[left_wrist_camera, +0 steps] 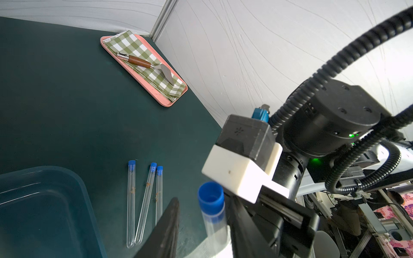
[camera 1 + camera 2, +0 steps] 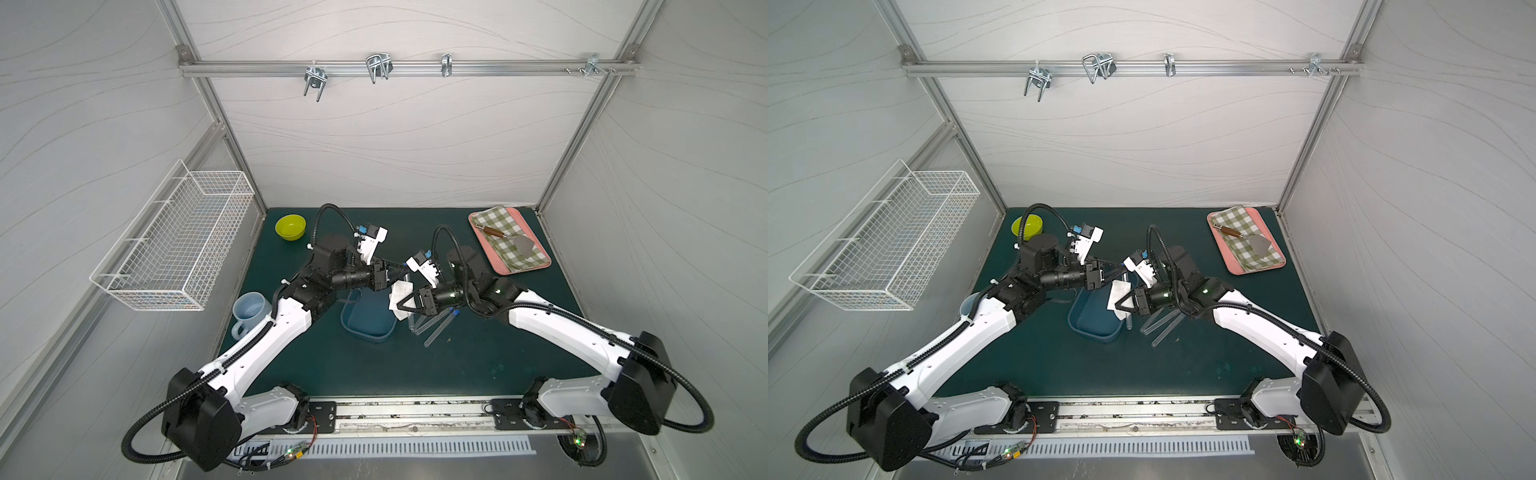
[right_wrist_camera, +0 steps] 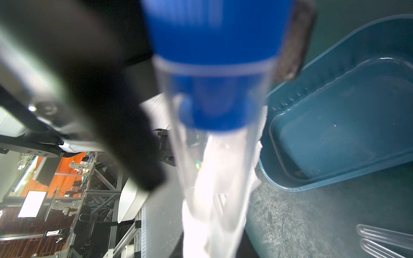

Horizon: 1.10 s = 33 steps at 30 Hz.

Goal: Wipe the exteriors of test tubes
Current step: Wipe the dirt from the test tube.

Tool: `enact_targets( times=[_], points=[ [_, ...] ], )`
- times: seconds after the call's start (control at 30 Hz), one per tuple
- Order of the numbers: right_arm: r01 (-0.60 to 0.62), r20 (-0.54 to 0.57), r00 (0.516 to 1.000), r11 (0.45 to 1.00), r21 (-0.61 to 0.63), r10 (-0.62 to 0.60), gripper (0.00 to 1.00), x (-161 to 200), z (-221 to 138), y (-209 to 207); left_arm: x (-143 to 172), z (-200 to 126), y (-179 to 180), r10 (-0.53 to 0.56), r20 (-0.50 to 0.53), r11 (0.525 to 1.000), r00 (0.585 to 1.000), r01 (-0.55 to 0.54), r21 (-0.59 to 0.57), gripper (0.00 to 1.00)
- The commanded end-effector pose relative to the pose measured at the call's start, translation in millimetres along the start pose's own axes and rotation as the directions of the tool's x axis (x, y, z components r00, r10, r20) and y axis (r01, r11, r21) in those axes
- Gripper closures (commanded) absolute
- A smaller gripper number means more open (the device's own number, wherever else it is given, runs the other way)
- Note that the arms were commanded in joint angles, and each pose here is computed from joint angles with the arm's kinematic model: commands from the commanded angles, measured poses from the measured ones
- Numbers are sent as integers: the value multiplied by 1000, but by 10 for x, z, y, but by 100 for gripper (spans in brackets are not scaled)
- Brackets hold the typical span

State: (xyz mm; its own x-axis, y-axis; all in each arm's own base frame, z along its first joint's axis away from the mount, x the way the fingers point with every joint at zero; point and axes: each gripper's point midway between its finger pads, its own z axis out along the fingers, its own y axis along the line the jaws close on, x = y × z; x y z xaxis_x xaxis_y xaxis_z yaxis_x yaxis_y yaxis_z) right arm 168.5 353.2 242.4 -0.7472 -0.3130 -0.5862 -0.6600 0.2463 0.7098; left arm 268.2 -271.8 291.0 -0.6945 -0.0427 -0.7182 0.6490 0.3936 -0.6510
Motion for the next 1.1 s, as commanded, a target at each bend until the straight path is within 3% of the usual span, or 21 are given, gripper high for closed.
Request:
enact_targets(
  times=[0.0,0.43,0.83,1.07],
  points=[
    [42,13,999,999,-16,-42,84,-76,-17,123,-52,40,-105,27,14,998,1000,-28,53,64],
    [44,36,998,999,14,-44,83,-120,-23,92,-32,94,-41,-4,25,999,1000,3,33,88],
    [69,168,983,997,16,-71,79,-619,-159,67,-49,79,-9,-33,41,999,999,33,11,90],
    [70,146,987,997,-11,-68,79,-582,-129,79,-143,56,-1,-34,58,999,998,35,-8,90]
  ],
)
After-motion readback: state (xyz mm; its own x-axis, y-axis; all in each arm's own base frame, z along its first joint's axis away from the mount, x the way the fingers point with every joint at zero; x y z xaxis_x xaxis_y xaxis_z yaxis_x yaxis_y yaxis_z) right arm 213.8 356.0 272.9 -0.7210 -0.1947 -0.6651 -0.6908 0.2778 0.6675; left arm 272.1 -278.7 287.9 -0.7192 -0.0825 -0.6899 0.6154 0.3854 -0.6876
